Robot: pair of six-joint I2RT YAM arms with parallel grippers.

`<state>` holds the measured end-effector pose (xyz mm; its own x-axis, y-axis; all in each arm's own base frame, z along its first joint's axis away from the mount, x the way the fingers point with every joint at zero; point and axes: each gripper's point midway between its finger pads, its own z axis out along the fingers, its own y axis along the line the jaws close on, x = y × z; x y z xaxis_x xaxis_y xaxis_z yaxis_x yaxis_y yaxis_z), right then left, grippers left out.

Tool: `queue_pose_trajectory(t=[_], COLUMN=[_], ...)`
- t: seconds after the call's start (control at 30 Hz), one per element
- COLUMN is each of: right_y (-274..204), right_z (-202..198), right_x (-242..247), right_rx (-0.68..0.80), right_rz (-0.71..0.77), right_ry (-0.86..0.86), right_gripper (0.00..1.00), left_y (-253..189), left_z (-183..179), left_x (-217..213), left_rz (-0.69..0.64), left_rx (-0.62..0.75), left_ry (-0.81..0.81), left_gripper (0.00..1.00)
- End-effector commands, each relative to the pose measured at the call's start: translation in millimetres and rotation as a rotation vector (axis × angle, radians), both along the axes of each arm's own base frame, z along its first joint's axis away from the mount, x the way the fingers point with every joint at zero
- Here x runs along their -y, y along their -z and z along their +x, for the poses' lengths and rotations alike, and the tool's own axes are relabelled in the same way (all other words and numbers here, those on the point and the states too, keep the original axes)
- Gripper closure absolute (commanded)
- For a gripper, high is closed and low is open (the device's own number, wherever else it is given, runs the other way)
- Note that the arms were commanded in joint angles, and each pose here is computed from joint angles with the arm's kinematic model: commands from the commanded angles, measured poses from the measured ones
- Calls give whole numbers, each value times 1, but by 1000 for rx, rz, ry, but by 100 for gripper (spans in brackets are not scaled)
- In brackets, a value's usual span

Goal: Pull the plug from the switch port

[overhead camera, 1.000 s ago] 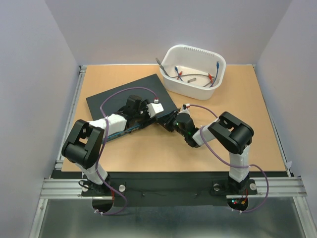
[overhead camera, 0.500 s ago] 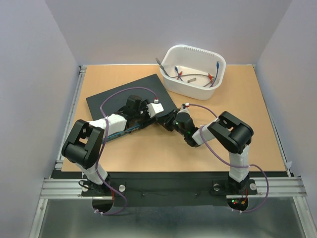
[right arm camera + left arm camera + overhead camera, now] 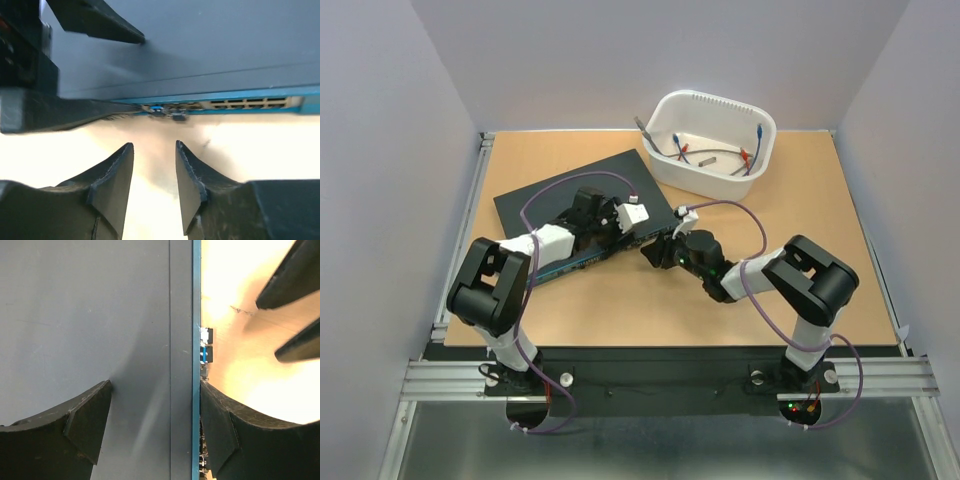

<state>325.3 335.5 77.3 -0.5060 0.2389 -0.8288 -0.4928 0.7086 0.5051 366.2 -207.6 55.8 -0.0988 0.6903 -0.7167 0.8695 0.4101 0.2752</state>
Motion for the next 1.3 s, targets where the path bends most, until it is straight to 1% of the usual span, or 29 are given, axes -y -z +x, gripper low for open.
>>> queue_pose_trajectory(t=[0.0, 0.17, 0.2, 0.27, 0.4, 0.5, 0.53, 0.63, 0.67, 0.73, 0.9, 1.03, 1.1, 1.27], right_y=[-9, -8, -15, -11, -8, -8, -11, -2, 0, 2, 4, 0, -2, -7], right_z=[13, 26, 32, 29, 33, 32, 35, 37, 35, 36, 40, 46, 47, 50], right_x=[4, -8, -12, -20, -23, -27, -31, -31, -31, -29, -32, -28, -30, -37], right_rx=[164, 169, 183, 170, 171, 175, 182, 169, 169, 175, 191, 208, 221, 243], right_rz=[-115, -117, -111, -124, -152, -162, -164, -213, -223, -243, -264, -274, -273, -256], right_ry=[3, 52, 68, 45, 76, 69, 71, 88, 86, 99, 110, 149, 142, 128], right_gripper=[57, 59, 59, 59, 59, 58, 58, 59, 59, 59, 59, 59, 58, 56], left_y=[23, 22, 23, 24, 25, 25, 25, 26, 28, 28, 30, 30, 30, 31], left_z=[3, 5, 4, 7, 8, 9, 9, 9, 8, 8, 7, 7, 7, 7], left_x=[-26, -26, -28, -34, -35, -34, -34, -34, -34, -34, -33, -33, -33, -32], left_rz=[15, -14, -17, -32, -37, -39, -41, -42, -44, -44, -50, -51, -51, -53], left_rx=[-120, -146, -158, -172, -177, -178, -182, -186, -188, -189, -196, -193, -194, -197], left_ry=[-104, -108, -112, -132, -139, -138, -140, -145, -145, -146, -150, -149, -146, -145], left_gripper=[25, 27, 27, 29, 30, 32, 33, 36, 40, 44, 49, 50, 52, 52])
